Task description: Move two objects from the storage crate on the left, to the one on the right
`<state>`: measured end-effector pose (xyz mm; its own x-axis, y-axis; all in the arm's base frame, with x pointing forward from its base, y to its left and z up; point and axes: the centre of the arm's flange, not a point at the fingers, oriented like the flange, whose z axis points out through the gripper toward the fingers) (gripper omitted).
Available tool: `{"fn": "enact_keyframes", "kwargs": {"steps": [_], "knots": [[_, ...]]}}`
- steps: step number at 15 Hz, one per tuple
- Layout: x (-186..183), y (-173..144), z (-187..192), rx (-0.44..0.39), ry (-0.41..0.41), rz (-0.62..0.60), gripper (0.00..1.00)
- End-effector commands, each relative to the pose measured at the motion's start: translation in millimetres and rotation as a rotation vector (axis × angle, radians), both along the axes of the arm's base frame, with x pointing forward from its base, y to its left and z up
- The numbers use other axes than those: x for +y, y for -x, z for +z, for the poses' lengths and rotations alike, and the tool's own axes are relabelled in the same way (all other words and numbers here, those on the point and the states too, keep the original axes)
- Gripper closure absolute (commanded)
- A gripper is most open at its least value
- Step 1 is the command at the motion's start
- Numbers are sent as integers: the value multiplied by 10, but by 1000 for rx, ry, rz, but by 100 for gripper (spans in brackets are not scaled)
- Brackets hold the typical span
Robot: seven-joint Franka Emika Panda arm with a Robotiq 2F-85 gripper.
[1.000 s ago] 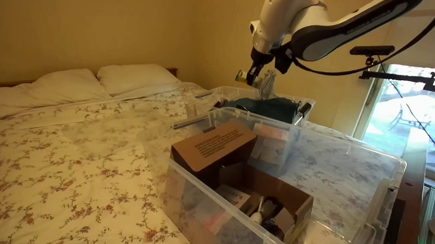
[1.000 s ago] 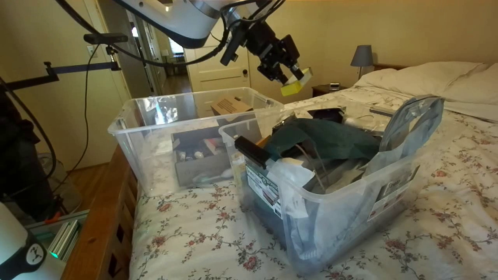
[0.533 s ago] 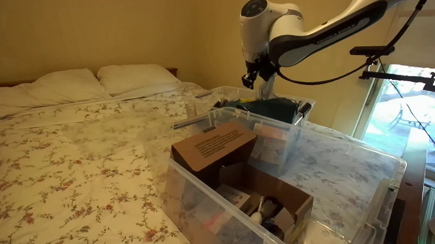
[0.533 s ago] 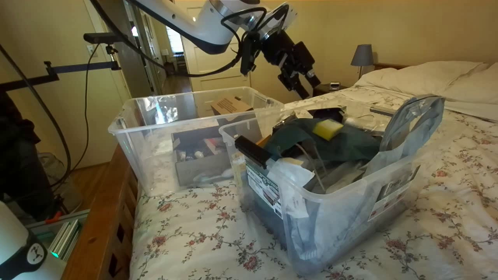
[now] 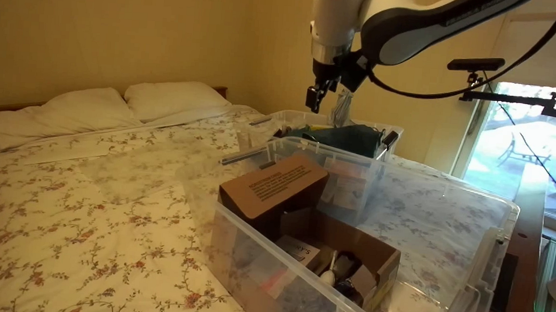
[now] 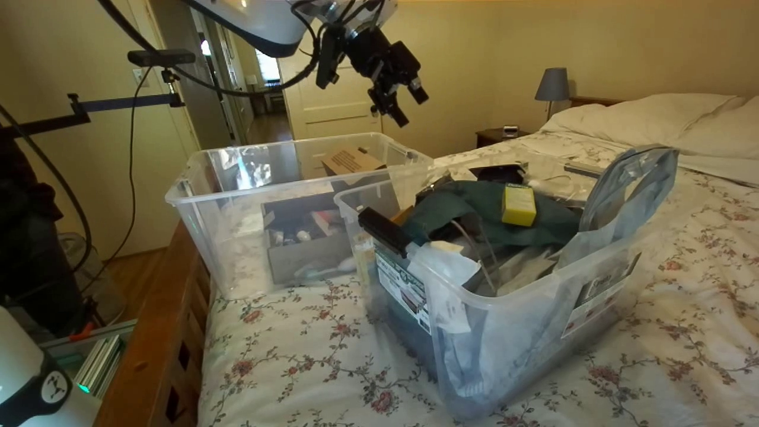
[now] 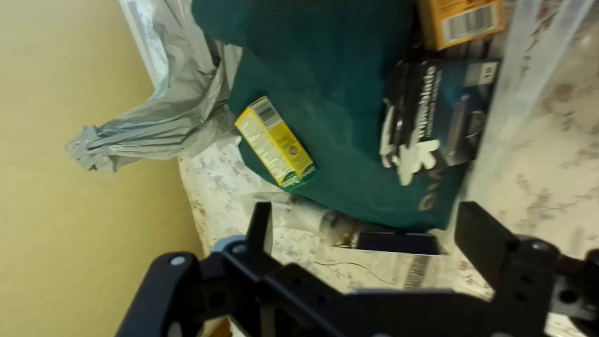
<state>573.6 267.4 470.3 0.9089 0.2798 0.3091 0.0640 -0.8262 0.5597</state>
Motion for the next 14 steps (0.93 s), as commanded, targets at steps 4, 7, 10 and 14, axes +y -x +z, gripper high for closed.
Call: {"fn": "enact_keyframes", "kwargs": {"steps": [4, 7, 10, 14], "knots": [[174, 1313, -154, 236, -169, 211, 0], [336, 1583, -489, 369, -158, 271, 0], [659, 1694, -765, 412, -116, 375, 0], [1010, 1860, -832, 444, -69, 472, 0]]}}
